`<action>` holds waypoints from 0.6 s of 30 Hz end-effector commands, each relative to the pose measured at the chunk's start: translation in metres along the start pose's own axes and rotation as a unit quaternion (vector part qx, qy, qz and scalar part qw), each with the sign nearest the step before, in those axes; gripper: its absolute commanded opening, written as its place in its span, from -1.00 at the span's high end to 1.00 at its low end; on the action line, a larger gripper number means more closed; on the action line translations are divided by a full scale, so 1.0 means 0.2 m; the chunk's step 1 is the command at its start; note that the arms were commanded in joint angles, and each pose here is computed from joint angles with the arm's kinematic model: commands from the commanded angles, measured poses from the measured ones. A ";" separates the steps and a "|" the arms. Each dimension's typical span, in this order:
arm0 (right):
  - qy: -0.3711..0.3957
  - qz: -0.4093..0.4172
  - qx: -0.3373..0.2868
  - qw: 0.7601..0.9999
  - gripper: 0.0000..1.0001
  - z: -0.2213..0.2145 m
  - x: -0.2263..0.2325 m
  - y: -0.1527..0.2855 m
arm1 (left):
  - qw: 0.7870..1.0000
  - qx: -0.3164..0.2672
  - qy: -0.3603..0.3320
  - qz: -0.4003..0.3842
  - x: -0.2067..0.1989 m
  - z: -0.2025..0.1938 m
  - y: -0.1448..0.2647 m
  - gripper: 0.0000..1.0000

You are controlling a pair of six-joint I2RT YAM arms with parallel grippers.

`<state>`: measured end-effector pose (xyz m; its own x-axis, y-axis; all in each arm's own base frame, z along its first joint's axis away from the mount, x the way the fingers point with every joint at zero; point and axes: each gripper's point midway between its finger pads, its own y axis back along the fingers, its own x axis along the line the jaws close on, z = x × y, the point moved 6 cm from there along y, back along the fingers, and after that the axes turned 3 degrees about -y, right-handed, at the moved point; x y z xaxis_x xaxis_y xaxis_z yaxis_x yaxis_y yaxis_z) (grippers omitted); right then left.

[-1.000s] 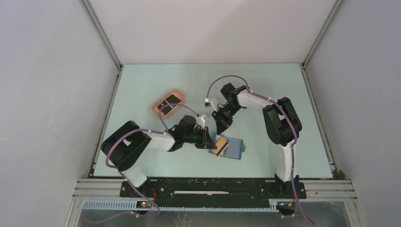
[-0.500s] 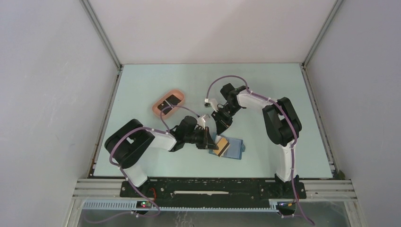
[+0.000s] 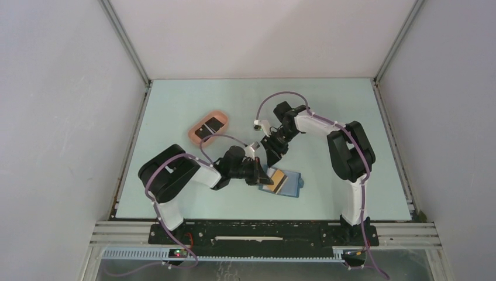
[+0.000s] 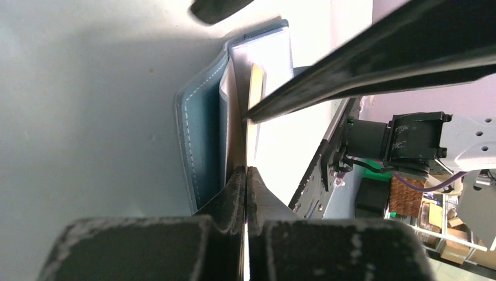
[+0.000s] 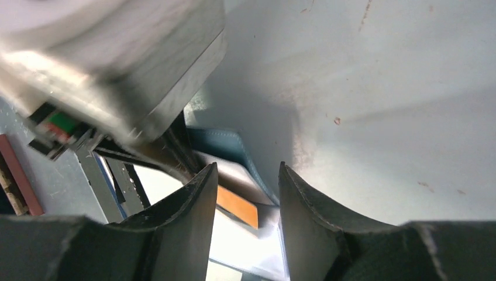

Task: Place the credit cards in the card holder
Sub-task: Insert the credit card into the card holder.

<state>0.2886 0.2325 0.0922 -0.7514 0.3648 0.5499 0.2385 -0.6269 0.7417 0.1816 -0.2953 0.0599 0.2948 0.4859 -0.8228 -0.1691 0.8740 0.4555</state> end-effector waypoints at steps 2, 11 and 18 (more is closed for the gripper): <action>0.035 -0.055 -0.065 0.996 -0.04 0.06 0.03 0.26 | 1.000 -0.013 0.012 0.006 0.04 -0.03 -0.01 1.00; 0.185 -0.093 -0.136 0.969 0.15 -0.09 0.23 0.49 | 1.000 -0.023 0.020 0.002 0.05 -0.04 -0.02 1.00; 0.505 -0.081 -0.121 0.851 0.08 -0.47 0.35 0.38 | 0.999 -0.033 0.030 -0.005 0.04 -0.06 -0.02 1.00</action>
<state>0.2129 0.1528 0.1716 -0.9965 0.0675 0.0484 -0.0227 -0.7817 0.6232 0.1785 -0.2949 0.0547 0.2565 0.4630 -0.8484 -0.2108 0.8834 0.4184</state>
